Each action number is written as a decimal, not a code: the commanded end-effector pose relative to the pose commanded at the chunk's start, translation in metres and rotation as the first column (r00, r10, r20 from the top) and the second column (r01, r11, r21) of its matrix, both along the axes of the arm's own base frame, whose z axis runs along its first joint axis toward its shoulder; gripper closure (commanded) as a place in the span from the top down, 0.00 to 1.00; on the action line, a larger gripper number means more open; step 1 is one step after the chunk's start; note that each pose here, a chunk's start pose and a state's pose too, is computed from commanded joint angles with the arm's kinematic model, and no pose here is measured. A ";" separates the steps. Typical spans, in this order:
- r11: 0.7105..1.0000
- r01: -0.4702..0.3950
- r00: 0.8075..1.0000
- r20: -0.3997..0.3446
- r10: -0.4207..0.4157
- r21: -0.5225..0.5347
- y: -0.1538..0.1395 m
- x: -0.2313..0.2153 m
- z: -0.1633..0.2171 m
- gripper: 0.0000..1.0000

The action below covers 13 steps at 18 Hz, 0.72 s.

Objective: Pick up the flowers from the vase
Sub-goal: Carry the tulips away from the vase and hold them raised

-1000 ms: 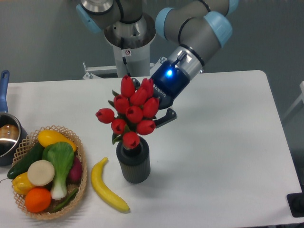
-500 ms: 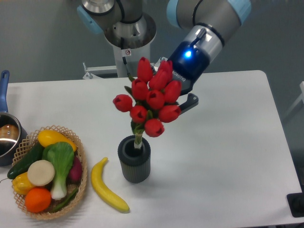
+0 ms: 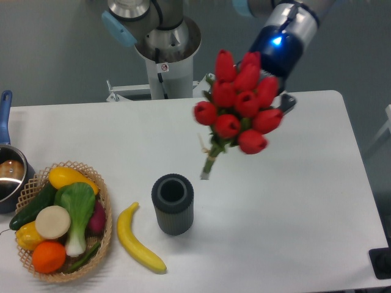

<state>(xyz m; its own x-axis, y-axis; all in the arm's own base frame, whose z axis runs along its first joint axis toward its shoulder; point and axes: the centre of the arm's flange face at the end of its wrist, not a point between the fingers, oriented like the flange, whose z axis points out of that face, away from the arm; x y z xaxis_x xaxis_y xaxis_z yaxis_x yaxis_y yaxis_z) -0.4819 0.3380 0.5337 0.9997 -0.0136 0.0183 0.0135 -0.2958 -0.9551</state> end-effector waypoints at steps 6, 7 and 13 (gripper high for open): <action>0.995 -0.068 0.995 -0.084 0.062 -0.073 -0.034 -0.042 -0.033 0.45; 0.994 -0.071 0.994 -0.088 0.064 -0.083 -0.036 -0.044 -0.038 0.45; 0.993 -0.069 0.996 -0.061 0.064 -0.096 -0.035 -0.043 -0.054 0.45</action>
